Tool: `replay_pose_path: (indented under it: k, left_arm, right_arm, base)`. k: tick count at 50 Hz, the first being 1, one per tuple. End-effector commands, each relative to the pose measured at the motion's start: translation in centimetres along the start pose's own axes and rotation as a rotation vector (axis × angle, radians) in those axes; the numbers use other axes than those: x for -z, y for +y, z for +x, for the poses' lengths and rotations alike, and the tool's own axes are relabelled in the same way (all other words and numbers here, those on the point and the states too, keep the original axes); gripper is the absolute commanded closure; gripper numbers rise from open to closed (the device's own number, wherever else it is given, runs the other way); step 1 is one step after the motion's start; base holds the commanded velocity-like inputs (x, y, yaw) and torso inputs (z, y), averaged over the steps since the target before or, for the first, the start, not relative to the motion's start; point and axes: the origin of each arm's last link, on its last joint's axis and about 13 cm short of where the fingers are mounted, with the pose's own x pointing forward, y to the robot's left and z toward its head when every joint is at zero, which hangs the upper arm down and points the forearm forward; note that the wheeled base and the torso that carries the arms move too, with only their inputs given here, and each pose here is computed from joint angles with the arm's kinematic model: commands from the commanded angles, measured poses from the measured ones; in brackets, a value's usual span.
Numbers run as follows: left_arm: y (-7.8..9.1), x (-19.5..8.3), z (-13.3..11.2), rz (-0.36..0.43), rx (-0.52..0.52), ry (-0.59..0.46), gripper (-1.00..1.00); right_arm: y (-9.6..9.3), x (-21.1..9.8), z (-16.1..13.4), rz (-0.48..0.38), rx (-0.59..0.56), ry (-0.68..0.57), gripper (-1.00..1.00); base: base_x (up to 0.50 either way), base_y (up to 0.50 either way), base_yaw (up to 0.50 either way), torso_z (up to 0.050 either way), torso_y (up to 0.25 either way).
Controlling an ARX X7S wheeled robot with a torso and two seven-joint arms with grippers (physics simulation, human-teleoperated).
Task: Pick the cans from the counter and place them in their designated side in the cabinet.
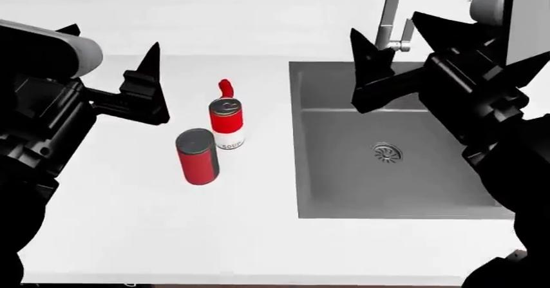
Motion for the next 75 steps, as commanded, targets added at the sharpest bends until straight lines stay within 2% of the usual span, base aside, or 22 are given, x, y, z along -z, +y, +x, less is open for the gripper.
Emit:
replay_pose_path:
  k: [1, 13, 22, 28, 55, 63, 66, 70, 75]
  left_arm:
    - [0.2, -0.6, -0.3, 0.016, 0.003, 0.005, -1.0]
    - [0.2, -0.7, -0.3, 0.031, 0.009, 0.008, -1.0]
    - [0.1, -0.7, -0.3, 0.043, 0.0, 0.015, -1.0]
    - [0.4, -1.1, -0.3, 0.04, -0.022, 0.015, -1.0]
    - [0.3, -1.3, -0.7, 0.044, -0.012, 0.011, -1.0]
    - [0.2, -1.1, -0.7, 0.047, -0.007, 0.014, -1.0]
    - [0.1, -1.0, -0.7, 0.048, -0.005, 0.018, -1.0]
    - [-0.1, -0.9, -0.6, 0.05, -0.001, 0.022, -1.0]
    - [-0.2, -0.6, -0.6, 0.051, 0.003, 0.029, -1.0]
  right_arm:
    - [-0.1, -1.1, 0.0, -0.036, -0.017, 0.001, -1.0]
    - [-0.4, -2.1, -0.3, -0.049, -0.014, 0.005, -1.0]
    - [-0.6, -2.3, -0.3, -0.014, -0.02, 0.022, -1.0]
    - [-0.6, -2.7, -0.3, -0.001, -0.018, 0.009, -1.0]
    - [-0.2, -3.0, -0.3, -0.019, -0.027, 0.024, -1.0]
    - [0.0, -2.0, -0.4, -0.035, -0.05, 0.084, -1.0]
    - [0.2, -1.0, -0.3, -0.077, -0.054, 0.124, -1.0]
    - [0.8, 0.3, -0.2, -0.123, -0.135, 0.213, -1.0]
    - [1.0, 1.2, 0.5, -0.14, -0.227, 0.289, -1.0]
  base:
    - [0.17, 0.0, 0.5, 0.05, 0.0]
    - [0.17, 0.01, 0.5, 0.05, 0.0]
    - [0.32, 0.17, 0.17, 0.049, 0.0]
    - [0.46, 0.05, 0.0, 0.006, 0.0]
    - [0.06, -0.04, 0.0, 0.0, 0.0]
    - [0.03, -0.02, 0.0, 0.0, 0.0]
    - [0.0, 0.0, 0.0, 0.0, 0.0]
    - [0.0, 0.0, 0.0, 0.0, 0.0]
    - [0.0, 0.0, 0.0, 0.0, 0.0]
